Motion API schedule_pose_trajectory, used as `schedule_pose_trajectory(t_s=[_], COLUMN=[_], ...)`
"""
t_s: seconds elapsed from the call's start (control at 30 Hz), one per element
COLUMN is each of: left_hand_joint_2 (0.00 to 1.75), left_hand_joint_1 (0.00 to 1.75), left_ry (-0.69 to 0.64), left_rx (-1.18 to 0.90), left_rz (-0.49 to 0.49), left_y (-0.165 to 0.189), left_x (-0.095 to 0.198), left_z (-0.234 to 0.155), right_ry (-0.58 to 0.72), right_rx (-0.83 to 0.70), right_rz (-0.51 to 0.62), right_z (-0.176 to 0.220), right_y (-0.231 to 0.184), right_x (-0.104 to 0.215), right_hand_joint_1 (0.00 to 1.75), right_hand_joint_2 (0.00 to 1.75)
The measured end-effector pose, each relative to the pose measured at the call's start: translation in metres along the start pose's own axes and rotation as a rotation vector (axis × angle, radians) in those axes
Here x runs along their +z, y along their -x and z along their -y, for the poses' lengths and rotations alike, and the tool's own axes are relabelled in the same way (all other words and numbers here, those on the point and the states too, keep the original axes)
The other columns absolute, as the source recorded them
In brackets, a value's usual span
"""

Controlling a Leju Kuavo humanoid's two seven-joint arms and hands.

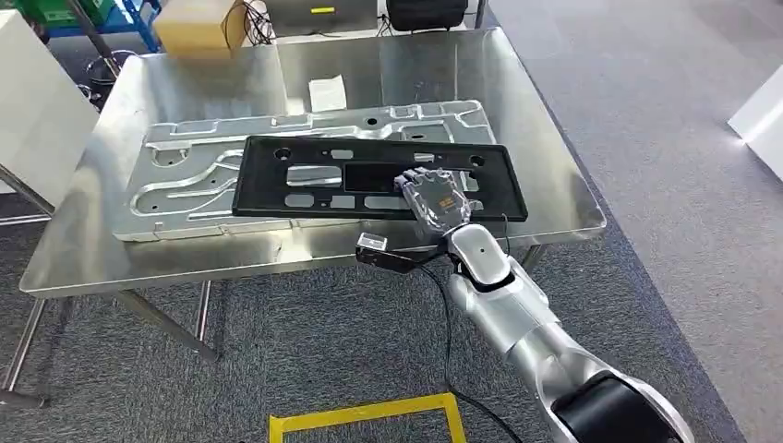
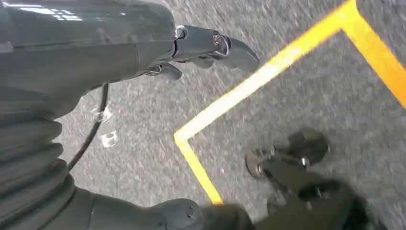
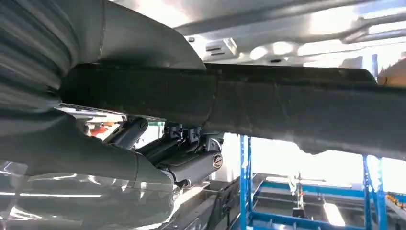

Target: Take the parts from the cabinet and place them on the table.

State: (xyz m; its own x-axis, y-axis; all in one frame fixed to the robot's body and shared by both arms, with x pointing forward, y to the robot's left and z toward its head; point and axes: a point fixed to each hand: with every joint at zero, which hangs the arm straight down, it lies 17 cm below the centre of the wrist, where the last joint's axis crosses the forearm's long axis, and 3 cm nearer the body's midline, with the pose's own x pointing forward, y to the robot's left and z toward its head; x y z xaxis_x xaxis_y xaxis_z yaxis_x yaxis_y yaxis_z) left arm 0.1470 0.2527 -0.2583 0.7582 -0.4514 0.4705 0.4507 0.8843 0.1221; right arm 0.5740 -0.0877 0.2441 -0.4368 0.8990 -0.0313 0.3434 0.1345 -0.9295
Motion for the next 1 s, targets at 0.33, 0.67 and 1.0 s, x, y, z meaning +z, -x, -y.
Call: schedule_pose_trajectory(t_s=[0.33,0.67,1.0], left_hand_joint_2=[1.75,1.75,1.75], left_hand_joint_1=[0.00,0.00,0.00], left_ry=[0.000,-0.004,-0.010], left_rx=[0.000,0.016,0.016], left_rz=[0.000,-0.002,-0.003], left_y=[0.000,0.000,0.000], left_x=[0.000,0.000,0.000], left_z=[0.000,-0.001,-0.005], right_ry=[-0.011,-0.021,-0.065], right_rx=[0.002,0.012,0.022], right_rz=[-0.001,0.010,0.024], right_z=[-0.004,-0.009,-0.029], right_y=[0.001,-0.001,-0.008], right_x=[0.002,0.004,0.017], right_hand_joint_1=[1.75,1.75,1.75], right_hand_joint_2=[1.75,1.75,1.75])
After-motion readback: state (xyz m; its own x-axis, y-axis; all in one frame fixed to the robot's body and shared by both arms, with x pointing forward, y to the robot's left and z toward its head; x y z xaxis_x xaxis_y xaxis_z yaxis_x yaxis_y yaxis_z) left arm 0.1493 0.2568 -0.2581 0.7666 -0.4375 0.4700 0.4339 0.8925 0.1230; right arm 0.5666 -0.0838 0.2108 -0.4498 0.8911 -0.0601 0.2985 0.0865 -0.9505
